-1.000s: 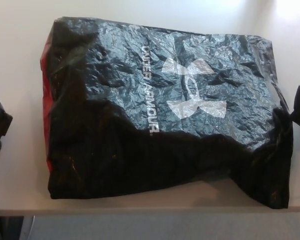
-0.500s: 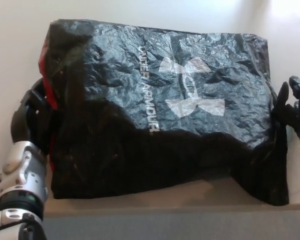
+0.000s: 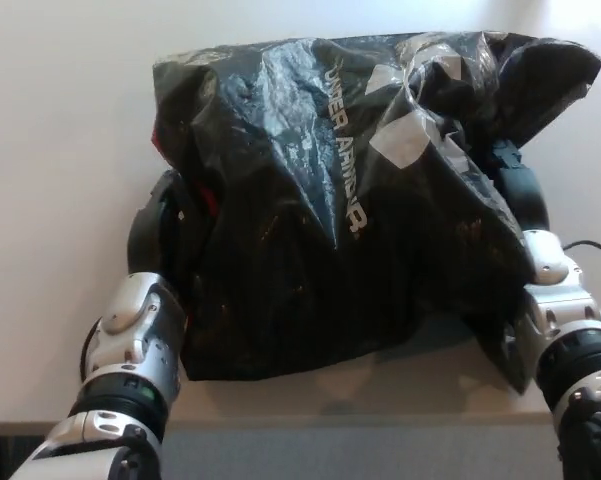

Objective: A plastic bag is kept in the middle of the desk and the robot uses both its hands to grab the bag from the left and right and brings its hands close together to compress the bag

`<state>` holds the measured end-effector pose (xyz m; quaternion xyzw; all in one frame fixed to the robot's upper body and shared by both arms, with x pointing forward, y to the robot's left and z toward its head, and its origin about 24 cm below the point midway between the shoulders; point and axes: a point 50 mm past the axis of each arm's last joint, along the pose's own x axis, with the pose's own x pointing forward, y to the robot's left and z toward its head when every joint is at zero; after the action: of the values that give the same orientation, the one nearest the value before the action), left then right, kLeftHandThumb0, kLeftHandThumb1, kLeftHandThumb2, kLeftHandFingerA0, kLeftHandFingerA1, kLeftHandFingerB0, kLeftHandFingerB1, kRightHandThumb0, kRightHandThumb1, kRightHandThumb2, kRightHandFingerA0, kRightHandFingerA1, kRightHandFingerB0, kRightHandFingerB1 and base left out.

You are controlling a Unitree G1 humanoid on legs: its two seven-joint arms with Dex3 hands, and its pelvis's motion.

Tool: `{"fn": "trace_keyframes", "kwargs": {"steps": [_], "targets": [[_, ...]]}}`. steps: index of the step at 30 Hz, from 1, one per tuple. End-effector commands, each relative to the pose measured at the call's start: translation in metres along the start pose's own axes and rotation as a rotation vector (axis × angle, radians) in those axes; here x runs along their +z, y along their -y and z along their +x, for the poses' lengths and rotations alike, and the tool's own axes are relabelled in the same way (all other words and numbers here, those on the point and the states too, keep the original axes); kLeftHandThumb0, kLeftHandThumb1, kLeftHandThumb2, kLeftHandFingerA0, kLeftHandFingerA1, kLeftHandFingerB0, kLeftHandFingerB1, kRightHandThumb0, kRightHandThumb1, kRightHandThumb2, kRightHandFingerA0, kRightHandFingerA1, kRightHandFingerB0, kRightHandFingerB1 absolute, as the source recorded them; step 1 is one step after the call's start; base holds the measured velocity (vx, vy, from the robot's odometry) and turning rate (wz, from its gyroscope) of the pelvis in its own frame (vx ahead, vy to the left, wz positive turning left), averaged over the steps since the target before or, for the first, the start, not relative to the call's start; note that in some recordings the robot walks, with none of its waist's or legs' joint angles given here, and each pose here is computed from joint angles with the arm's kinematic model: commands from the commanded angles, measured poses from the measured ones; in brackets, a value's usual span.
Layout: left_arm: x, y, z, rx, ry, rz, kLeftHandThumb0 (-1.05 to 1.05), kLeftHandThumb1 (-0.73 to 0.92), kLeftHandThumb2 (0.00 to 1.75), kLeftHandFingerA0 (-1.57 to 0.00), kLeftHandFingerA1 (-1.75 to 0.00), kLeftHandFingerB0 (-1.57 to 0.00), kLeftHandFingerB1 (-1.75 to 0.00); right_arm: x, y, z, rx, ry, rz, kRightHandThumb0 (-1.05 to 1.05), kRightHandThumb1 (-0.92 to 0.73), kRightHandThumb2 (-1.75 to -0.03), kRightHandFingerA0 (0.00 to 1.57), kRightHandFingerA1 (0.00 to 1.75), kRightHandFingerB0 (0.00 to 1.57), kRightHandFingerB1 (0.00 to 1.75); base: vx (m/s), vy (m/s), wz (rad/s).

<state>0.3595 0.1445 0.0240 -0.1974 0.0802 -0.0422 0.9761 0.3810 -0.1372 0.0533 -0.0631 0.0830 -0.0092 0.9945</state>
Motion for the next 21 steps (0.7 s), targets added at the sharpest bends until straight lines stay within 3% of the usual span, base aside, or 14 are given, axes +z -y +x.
{"fn": "trace_keyframes", "kwargs": {"steps": [1, 2, 3, 5, 6, 7, 12, 16, 21], "targets": [[0.001, 0.013, 0.003, 0.019, 0.018, 0.171, -0.80, 0.92, 1.28, 0.00, -0.16, -0.04, -0.18, 0.011, -0.027, -0.005, 0.102, 0.122, 0.030, -0.73, -0.77, -1.17, 0.00, 0.40, 0.05, 0.31, 0.00, 0.000, 0.00], [0.001, 0.015, 0.003, 0.021, 0.020, 0.170, -0.78, 0.92, 1.28, 0.00, -0.17, -0.01, -0.17, 0.012, -0.033, -0.006, 0.119, 0.123, 0.043, -0.78, -0.80, -1.19, 0.00, 0.38, 0.08, 0.28, 0.00, 0.000, 0.00], [0.000, 0.017, 0.003, 0.020, 0.023, 0.162, -0.82, 0.86, 1.06, 0.00, 0.00, -0.01, -0.13, 0.012, -0.038, -0.006, 0.130, 0.116, 0.056, -0.78, -0.81, -1.18, 0.03, 0.40, 0.04, 0.26, 0.00, 0.000, 0.00], [-0.001, 0.022, 0.004, 0.022, 0.033, 0.136, -0.79, 0.91, 1.05, 0.00, 0.00, 0.00, -0.14, 0.013, -0.045, -0.007, 0.154, 0.106, 0.069, -0.80, -0.84, -1.21, 0.02, 0.36, 0.03, 0.23, 0.00, 0.000, 0.00], [0.000, 0.028, 0.004, 0.018, 0.057, 0.104, -0.72, 0.92, 1.03, 0.00, 0.00, 0.00, -0.17, 0.013, -0.052, -0.008, 0.176, 0.094, 0.055, -0.79, -0.92, -0.89, 0.00, 0.33, 0.00, 0.16, 0.00, 0.000, 0.00], [0.002, 0.030, 0.004, 0.012, 0.075, 0.087, -0.82, 0.88, 1.18, 0.00, -0.01, -0.01, -0.07, 0.013, -0.057, -0.008, 0.184, 0.085, 0.051, -0.77, -0.86, -1.23, 0.00, 0.36, 0.00, 0.21, 0.00, 0.000, 0.00], [0.006, 0.038, 0.005, -0.007, 0.118, 0.124, -0.78, 0.91, 1.22, 0.00, -0.06, 0.00, -0.09, 0.013, -0.070, -0.014, 0.251, 0.127, -0.009, -0.75, -0.92, -1.26, 0.00, 0.19, 0.00, 0.22, 0.00, 0.000, 0.00], [0.010, 0.038, 0.004, -0.028, 0.140, 0.126, -0.83, 0.92, 1.20, 0.00, 0.00, 0.00, -0.02, 0.014, -0.074, -0.016, 0.265, 0.158, -0.018, -0.76, -0.92, -1.25, 0.00, 0.18, 0.00, 0.21, 0.00, 0.000, 0.00], [0.012, 0.038, 0.004, -0.031, 0.146, 0.133, -0.78, 0.88, 1.18, 0.00, -0.02, 0.00, -0.05, 0.016, -0.073, -0.016, 0.261, 0.175, -0.012, -0.75, -0.92, -1.25, 0.00, 0.18, 0.00, 0.22, 0.00, 0.000, 0.00]]}}
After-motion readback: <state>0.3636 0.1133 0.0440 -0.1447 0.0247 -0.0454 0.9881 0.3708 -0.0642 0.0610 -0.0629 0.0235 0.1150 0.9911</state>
